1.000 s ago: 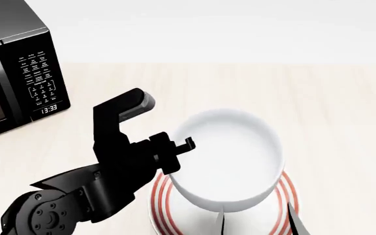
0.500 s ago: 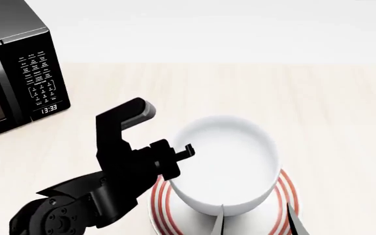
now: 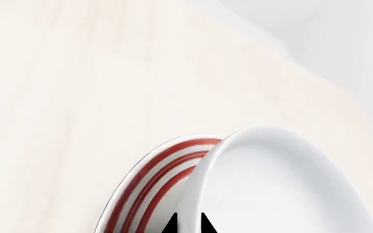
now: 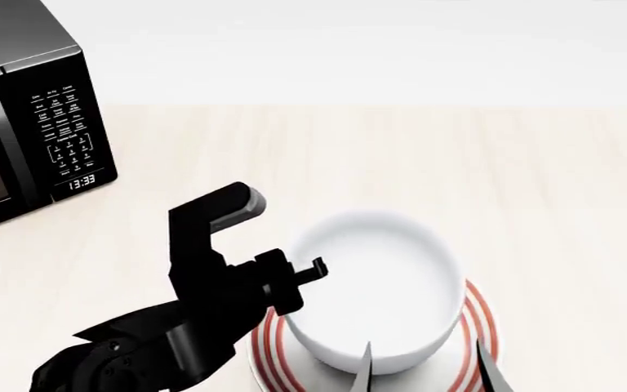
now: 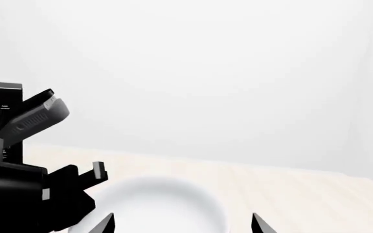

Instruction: Pick up the white bowl and put it on the plate.

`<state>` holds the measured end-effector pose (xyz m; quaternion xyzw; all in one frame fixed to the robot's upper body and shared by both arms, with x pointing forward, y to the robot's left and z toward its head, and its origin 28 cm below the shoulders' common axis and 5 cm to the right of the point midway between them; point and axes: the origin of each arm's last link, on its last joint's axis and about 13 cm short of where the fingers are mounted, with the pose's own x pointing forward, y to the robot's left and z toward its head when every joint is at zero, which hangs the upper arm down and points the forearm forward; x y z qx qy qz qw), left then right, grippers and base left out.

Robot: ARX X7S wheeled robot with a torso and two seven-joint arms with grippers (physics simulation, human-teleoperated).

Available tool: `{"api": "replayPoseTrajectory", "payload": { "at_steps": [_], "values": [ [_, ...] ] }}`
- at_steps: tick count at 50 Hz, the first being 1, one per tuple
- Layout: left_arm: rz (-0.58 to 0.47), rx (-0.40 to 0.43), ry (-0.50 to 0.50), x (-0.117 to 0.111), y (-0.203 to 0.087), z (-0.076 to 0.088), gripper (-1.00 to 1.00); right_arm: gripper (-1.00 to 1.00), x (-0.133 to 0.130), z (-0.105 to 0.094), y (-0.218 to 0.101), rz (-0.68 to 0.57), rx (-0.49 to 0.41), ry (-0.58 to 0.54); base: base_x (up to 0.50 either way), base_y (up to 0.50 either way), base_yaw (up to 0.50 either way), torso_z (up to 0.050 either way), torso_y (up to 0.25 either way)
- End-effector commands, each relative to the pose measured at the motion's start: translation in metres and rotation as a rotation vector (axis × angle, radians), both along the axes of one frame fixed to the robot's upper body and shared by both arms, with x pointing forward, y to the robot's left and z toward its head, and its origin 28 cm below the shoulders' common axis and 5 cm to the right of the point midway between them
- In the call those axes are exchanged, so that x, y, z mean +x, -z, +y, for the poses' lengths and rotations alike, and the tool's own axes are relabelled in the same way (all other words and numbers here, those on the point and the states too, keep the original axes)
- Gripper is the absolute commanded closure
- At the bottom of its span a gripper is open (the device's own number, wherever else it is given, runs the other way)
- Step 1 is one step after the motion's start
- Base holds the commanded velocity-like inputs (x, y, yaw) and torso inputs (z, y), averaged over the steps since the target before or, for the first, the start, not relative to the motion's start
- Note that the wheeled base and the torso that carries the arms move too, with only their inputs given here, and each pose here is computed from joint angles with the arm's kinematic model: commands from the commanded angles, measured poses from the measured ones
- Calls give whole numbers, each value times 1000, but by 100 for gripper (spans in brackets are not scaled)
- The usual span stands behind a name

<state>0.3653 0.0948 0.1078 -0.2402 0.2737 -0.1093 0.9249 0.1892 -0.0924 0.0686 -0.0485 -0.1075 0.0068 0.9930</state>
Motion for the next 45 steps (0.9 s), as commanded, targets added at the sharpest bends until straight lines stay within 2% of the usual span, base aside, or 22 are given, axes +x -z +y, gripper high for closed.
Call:
{"api": "replayPoseTrajectory", "payload": {
  "at_steps": [1, 27, 28, 36, 43, 45],
  "values": [
    [-24, 21, -8, 2, 2, -1, 100, -100, 0, 0, 0, 1, -1, -3, 0, 0, 0, 0, 0],
    [-6, 18, 14, 0, 9, -3, 100, -100, 1, 0, 1, 4, 0, -2, 0, 0, 0, 0, 0],
    [0, 16, 18, 0, 10, -3, -100, -100, 0, 1, 1, 4, 0, -3, 0, 0, 0, 0, 0],
    [-2, 18, 22, -1, 11, -3, -100, -100, 0, 1, 1, 3, -1, -2, 0, 0, 0, 0, 0],
    [-39, 81, 20, -2, 12, -2, -100, -100, 0, 1, 1, 2, 1, -3, 0, 0, 0, 0, 0],
    [-40, 76, 21, -4, 10, -1, -100, -100, 0, 0, 1, 1, 0, -3, 0, 0, 0, 0, 0]
  ]
}}
